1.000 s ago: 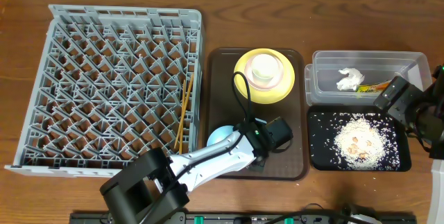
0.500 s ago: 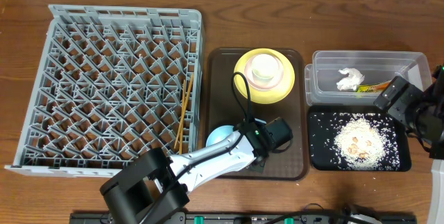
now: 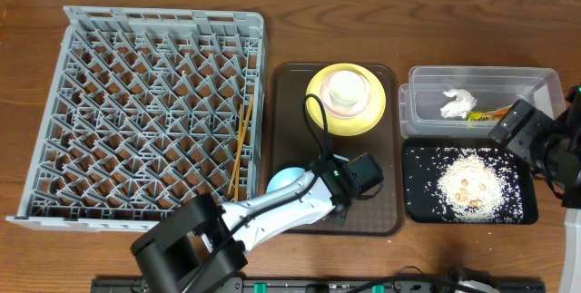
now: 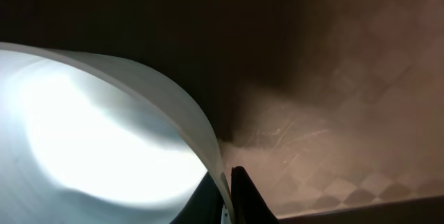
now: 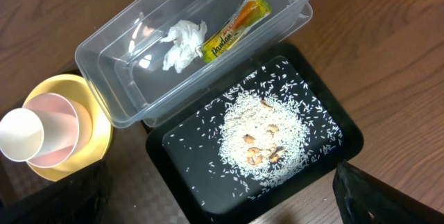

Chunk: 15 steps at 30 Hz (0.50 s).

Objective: Sort waste into correct bins and load items into the dishwasher
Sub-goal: 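Lift the bowl with the left gripper toward the dish rack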

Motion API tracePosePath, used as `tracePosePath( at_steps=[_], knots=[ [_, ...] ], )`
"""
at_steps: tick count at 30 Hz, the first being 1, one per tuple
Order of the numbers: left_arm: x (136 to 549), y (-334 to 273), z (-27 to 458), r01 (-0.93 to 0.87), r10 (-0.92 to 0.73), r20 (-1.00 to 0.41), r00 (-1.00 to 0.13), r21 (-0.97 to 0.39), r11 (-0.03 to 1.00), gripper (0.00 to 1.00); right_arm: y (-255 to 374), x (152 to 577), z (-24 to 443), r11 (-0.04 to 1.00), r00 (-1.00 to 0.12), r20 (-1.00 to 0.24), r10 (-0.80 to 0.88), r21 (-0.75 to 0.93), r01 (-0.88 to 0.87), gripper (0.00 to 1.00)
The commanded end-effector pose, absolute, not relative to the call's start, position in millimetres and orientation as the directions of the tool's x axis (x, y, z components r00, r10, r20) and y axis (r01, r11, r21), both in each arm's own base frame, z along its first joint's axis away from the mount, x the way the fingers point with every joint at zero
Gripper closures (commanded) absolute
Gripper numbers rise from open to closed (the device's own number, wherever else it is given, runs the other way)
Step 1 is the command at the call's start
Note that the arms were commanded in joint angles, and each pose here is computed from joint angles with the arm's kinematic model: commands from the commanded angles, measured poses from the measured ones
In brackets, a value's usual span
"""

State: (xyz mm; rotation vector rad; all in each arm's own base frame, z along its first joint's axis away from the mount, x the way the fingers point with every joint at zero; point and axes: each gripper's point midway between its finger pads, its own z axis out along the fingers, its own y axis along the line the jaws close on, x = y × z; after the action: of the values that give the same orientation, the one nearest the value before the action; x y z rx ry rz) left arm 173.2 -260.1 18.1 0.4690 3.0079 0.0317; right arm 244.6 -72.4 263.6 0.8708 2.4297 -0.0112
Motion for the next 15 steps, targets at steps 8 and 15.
tracePosePath(
  at_steps=[8,15],
  knots=[
    [191.2,-295.4,144.8,0.371,0.275,-0.366,-0.889,-0.224,0.901,0.92,-72.3,244.4,265.2,0.798,-0.642,-0.509,0.573,0.167,0.580,0.01],
    [201.9,-269.5,225.7,0.369,0.142,-0.500,-0.854,-0.391,0.843,0.92,-72.3,244.3,265.3,0.798,-0.642,-0.509,0.573,0.167,0.579,0.01]
  ],
)
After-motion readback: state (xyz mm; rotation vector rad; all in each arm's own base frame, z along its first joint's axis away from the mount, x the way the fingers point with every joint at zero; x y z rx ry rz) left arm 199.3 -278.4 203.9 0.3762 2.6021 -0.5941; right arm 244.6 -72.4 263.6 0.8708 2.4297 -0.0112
